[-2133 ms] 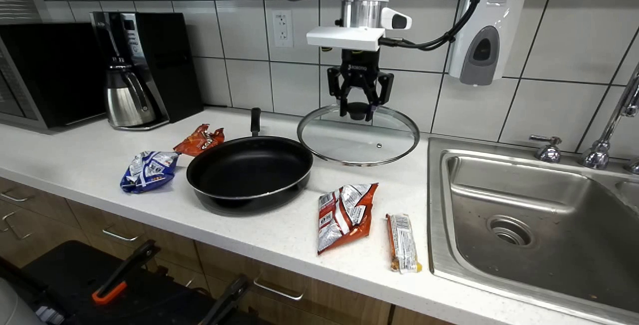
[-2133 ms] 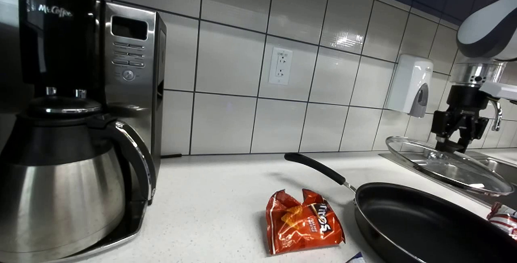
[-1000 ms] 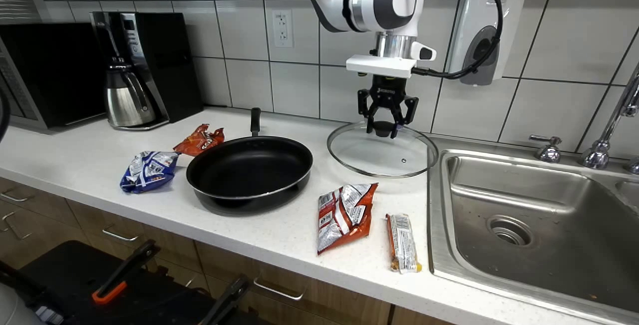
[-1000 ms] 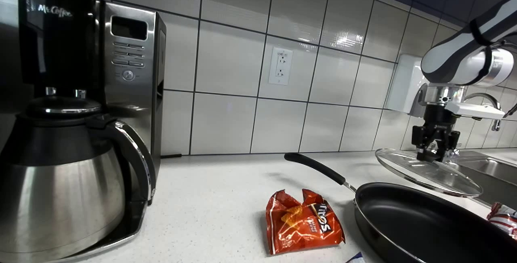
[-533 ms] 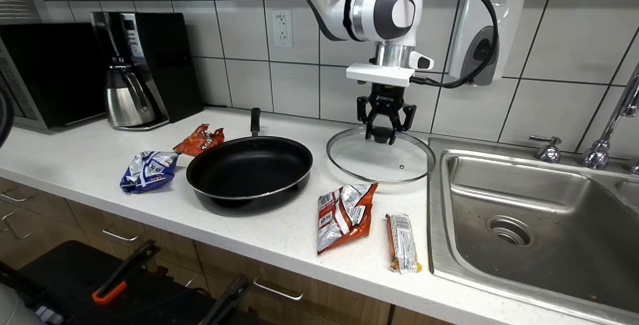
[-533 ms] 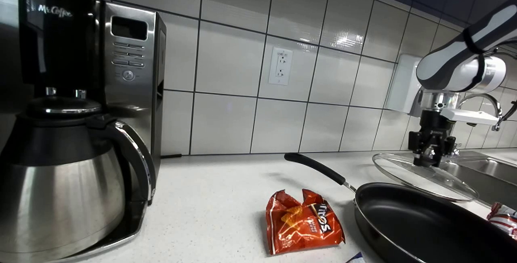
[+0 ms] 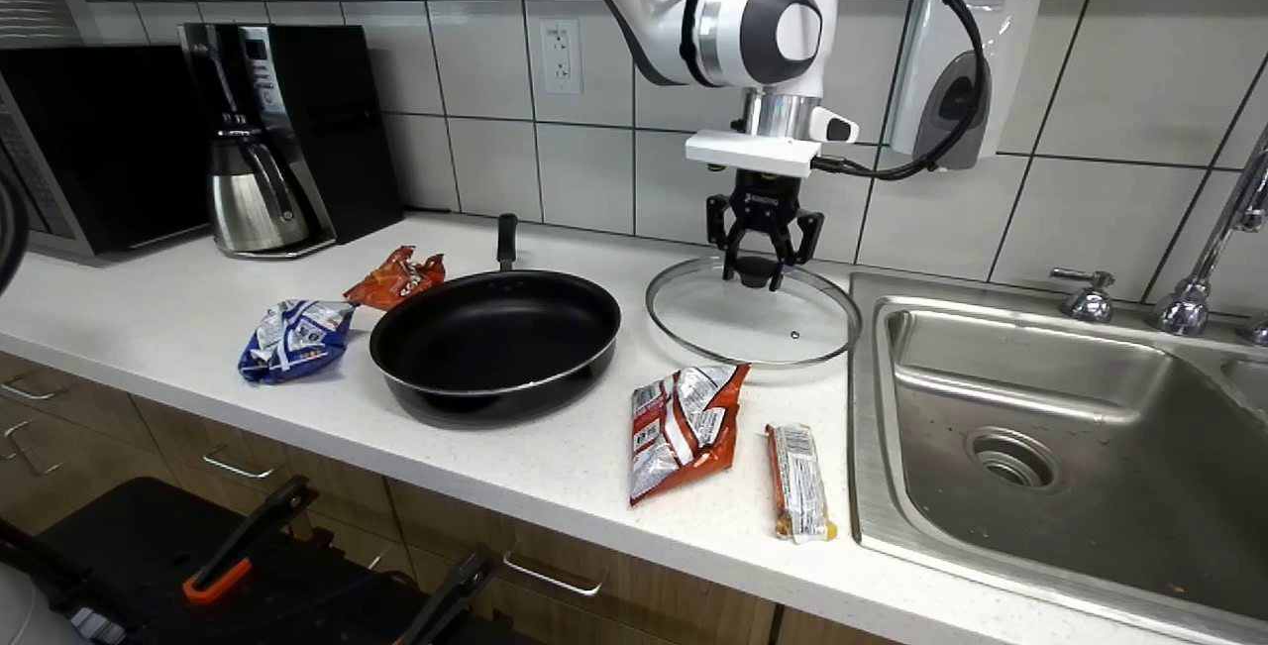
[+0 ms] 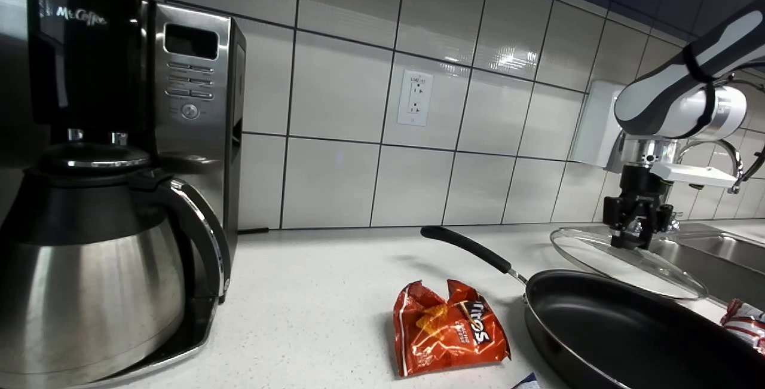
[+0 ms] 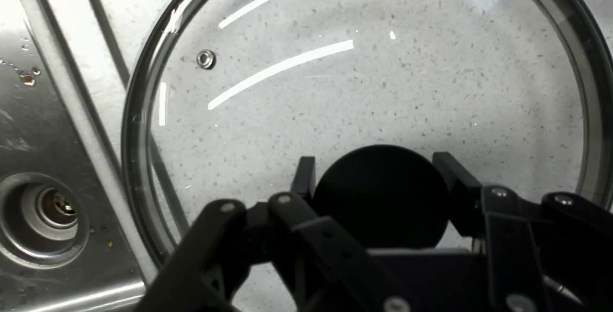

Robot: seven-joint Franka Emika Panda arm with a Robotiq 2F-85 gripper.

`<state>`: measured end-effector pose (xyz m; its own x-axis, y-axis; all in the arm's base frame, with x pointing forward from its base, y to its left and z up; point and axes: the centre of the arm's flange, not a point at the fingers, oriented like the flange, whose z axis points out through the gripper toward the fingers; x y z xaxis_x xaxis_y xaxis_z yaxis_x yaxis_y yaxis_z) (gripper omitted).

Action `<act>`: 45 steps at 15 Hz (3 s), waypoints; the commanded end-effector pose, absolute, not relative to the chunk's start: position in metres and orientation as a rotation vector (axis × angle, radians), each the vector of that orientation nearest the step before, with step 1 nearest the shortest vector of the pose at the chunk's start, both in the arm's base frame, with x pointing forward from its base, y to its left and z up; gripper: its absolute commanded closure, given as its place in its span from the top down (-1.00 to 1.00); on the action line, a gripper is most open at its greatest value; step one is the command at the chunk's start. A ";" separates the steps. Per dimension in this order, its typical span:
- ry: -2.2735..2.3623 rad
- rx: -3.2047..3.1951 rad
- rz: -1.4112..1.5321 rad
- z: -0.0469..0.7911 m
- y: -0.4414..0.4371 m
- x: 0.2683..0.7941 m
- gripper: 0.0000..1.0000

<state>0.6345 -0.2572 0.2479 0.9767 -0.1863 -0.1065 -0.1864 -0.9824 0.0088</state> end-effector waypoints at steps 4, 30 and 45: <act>0.269 -3.090 0.152 0.260 -0.263 0.645 -0.23; -0.022 -2.998 0.214 0.334 -0.222 0.552 1.00; -0.020 -2.963 0.434 0.284 -0.195 0.425 1.00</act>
<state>0.4498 -0.2006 0.2862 0.9551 0.0325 -0.2946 -0.0210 -0.9840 -0.1768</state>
